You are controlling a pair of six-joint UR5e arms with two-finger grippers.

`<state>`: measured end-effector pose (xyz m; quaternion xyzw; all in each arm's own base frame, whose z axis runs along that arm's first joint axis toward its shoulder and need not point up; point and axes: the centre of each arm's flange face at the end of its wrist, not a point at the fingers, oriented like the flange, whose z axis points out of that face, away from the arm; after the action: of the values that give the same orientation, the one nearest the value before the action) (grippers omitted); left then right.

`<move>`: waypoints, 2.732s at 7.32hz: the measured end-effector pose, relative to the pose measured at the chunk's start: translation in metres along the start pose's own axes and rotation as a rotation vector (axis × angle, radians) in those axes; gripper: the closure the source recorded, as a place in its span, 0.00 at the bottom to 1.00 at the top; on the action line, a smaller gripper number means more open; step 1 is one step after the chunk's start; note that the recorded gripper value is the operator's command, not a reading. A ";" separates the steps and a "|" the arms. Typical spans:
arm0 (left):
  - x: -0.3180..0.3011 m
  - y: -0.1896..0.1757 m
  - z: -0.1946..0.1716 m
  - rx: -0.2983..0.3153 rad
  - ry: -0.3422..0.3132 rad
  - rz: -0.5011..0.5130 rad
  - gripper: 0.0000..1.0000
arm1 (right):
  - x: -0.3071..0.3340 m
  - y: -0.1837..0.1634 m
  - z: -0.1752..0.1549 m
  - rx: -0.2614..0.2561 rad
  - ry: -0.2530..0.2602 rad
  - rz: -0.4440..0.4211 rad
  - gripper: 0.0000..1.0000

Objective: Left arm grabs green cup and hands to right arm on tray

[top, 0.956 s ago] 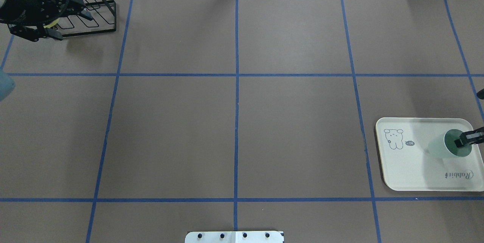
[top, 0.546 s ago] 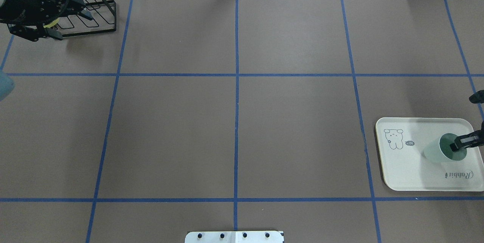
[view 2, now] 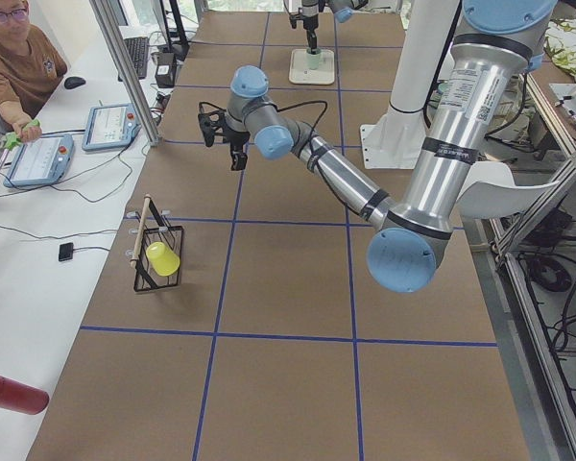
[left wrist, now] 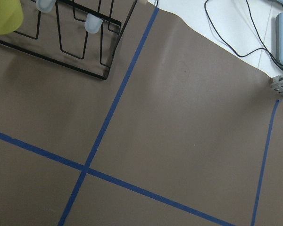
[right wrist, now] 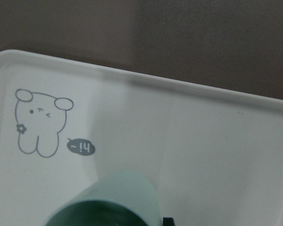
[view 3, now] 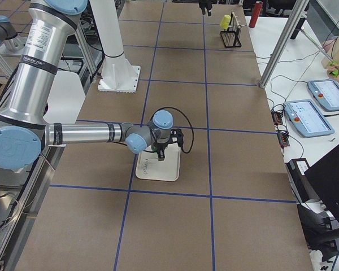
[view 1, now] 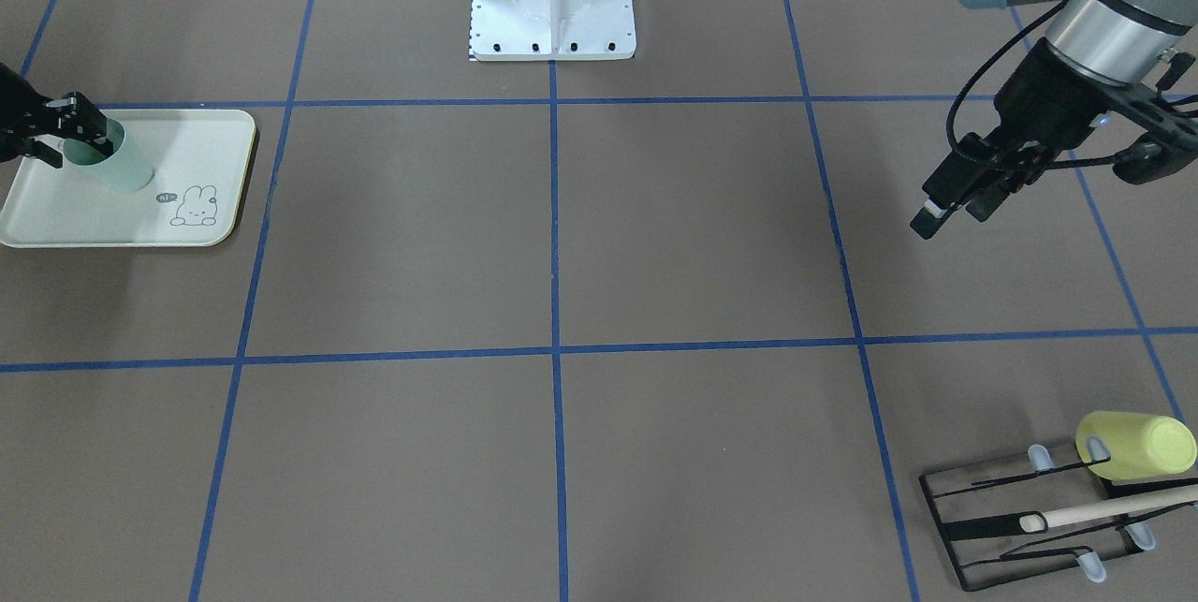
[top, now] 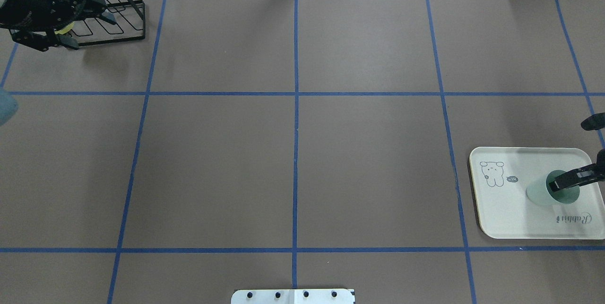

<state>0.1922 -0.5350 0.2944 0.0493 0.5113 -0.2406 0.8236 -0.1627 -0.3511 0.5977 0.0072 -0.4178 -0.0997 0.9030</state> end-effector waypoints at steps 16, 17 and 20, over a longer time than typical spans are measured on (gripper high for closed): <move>-0.341 -0.003 -0.110 -0.254 -0.283 0.615 0.00 | 0.106 -0.058 -0.188 0.197 0.034 0.226 0.00; -0.347 -0.002 -0.107 -0.279 -0.269 0.587 0.00 | 0.108 -0.056 -0.189 0.196 0.046 0.235 0.00; -0.361 -0.007 -0.100 -0.315 -0.259 0.528 0.00 | 0.110 -0.053 -0.188 0.196 0.072 0.232 0.00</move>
<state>-0.0227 -0.3834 0.5606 0.0212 0.4027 0.0588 0.9132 0.0395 -0.4371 0.5528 0.0505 -0.3908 0.0467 0.9179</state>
